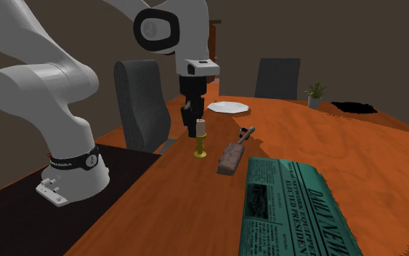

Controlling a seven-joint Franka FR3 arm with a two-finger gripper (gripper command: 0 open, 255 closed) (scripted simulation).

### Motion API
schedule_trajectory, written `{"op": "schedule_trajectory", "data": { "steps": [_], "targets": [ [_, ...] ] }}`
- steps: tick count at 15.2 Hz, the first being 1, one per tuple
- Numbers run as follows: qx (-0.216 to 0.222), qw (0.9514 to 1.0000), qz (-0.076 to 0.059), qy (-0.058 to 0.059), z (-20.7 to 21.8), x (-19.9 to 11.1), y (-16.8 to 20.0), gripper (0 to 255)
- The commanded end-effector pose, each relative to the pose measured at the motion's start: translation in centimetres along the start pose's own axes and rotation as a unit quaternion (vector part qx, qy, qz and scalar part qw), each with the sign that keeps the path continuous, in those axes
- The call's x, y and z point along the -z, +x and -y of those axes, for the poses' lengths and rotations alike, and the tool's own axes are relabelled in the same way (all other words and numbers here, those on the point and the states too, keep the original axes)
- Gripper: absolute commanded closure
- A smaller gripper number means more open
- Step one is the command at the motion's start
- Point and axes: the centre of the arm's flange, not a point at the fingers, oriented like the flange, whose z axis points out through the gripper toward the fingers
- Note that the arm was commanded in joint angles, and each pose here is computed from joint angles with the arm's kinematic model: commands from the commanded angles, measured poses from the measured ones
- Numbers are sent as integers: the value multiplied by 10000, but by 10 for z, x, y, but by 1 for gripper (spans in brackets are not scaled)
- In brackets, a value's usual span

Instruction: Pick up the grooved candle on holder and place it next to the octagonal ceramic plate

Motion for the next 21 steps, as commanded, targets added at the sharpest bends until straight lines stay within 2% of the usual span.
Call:
{"op": "schedule_trajectory", "data": {
  "steps": [1, 5, 21],
  "targets": [
    [-1, 10000, 4, -1, 0, 0, 0, 255],
    [-1, 10000, 4, -1, 0, 0, 0, 255],
    [-1, 10000, 4, -1, -1, 84, 1, 255]
  ]
}}
